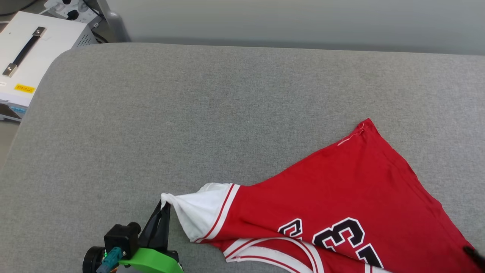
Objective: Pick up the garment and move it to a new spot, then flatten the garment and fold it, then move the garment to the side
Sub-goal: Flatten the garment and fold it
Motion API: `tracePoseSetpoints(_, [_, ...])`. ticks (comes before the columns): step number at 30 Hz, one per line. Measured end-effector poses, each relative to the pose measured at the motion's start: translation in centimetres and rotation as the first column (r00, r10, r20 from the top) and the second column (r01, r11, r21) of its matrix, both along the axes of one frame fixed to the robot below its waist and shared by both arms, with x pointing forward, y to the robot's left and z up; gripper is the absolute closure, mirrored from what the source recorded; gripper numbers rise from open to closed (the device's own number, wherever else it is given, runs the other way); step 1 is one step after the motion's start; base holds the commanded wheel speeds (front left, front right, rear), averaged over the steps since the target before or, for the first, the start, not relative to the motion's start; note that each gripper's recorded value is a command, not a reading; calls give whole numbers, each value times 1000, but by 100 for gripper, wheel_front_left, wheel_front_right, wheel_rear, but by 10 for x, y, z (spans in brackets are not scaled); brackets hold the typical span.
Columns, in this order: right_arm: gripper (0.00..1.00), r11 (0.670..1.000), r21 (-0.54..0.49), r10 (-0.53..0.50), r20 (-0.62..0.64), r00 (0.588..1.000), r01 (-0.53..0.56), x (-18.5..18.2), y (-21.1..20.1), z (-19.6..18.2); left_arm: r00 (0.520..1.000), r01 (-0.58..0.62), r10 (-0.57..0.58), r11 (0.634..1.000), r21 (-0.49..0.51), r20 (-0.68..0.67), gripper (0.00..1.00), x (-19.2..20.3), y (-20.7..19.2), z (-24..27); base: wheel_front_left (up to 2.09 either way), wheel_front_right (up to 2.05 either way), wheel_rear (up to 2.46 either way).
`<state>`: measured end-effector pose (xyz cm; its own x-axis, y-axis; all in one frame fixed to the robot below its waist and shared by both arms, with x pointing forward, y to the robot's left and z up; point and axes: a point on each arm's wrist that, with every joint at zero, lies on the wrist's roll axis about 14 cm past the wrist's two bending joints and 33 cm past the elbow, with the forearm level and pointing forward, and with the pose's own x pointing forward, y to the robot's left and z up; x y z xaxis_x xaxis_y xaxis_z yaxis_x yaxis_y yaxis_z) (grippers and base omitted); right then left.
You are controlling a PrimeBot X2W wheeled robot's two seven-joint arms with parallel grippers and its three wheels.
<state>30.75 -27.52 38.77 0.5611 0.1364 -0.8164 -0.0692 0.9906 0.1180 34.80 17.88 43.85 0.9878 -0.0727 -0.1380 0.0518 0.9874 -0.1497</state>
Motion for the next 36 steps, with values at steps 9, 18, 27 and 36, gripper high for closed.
tracePoseSetpoints(9, [0, 986, -68, 165, 386, 908, -151, 108, 30, 118, 1000, -4, 4, 1000, -2, 15, 100, 0, -2, 5, 0, 0, 0])
tracePoseSetpoints(18, [0, 902, -159, 428, 211, 879, -401, 164, 94, 110, 1000, -15, 15, 1000, -5, 13, 100, 11, -1, 4, 0, 0, 0])
tracePoseSetpoints(27, [0, 859, -142, 489, -53, 871, -491, 185, 115, 40, 1000, -27, 27, 1000, -7, -7, 100, 24, 1, -4, 0, 0, 0])
tracePoseSetpoints(36, [0, 811, -129, 534, -234, 813, -570, 182, 124, -27, 997, -59, 59, 998, 4, -44, 100, 29, 12, -17, 0, 0, 0])
